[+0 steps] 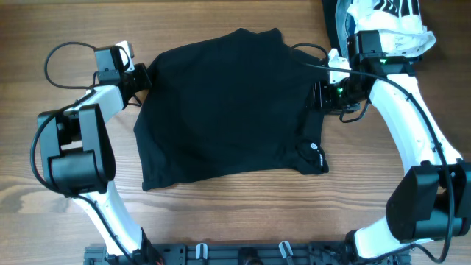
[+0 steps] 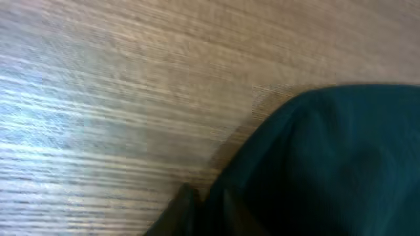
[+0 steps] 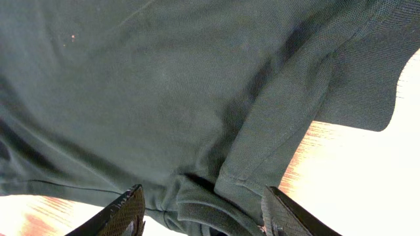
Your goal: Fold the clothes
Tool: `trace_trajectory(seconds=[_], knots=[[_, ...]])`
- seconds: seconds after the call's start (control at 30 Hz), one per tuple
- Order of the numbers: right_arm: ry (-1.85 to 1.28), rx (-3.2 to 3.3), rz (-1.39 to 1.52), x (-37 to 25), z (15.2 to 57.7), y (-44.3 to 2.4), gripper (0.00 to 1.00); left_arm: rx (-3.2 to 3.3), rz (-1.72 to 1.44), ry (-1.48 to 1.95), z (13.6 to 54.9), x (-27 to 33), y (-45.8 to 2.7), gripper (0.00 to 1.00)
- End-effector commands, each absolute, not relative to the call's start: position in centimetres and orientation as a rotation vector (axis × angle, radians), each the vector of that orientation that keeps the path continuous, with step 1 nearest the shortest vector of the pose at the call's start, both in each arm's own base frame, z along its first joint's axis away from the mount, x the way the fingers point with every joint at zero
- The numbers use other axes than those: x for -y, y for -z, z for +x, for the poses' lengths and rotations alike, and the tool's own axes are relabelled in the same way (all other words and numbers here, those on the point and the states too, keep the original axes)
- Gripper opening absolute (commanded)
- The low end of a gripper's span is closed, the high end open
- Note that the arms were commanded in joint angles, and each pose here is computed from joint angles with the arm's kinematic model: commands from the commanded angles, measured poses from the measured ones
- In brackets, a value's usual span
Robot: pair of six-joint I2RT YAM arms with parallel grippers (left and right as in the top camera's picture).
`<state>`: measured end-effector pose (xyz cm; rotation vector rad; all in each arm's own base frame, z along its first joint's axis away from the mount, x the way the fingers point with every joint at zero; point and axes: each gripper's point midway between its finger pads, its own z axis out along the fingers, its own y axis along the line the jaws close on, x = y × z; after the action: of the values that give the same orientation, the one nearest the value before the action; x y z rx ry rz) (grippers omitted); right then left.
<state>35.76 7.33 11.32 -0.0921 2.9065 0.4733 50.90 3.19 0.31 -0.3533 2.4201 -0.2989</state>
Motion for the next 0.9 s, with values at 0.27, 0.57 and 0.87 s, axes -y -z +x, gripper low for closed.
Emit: trace_trajectory(seconds=[0.27,0.57,0.87], knots=[[-0.507,-2.888,-0.094,-7.7,35.8,-11.7,0.58,-2.470,-0.357,0.314,50.0,-2.8,1.2,0.04],[-0.506,-2.882,-0.096,-7.7,36.0,-11.8,0.57,-2.402,-0.310,0.280,51.7,-3.3,-1.7,0.04],[-0.506,-2.874,-0.096,-7.7,36.1,-11.8,0.58,-2.372,-0.227,0.178,52.9,-4.4,-3.1,0.04]])
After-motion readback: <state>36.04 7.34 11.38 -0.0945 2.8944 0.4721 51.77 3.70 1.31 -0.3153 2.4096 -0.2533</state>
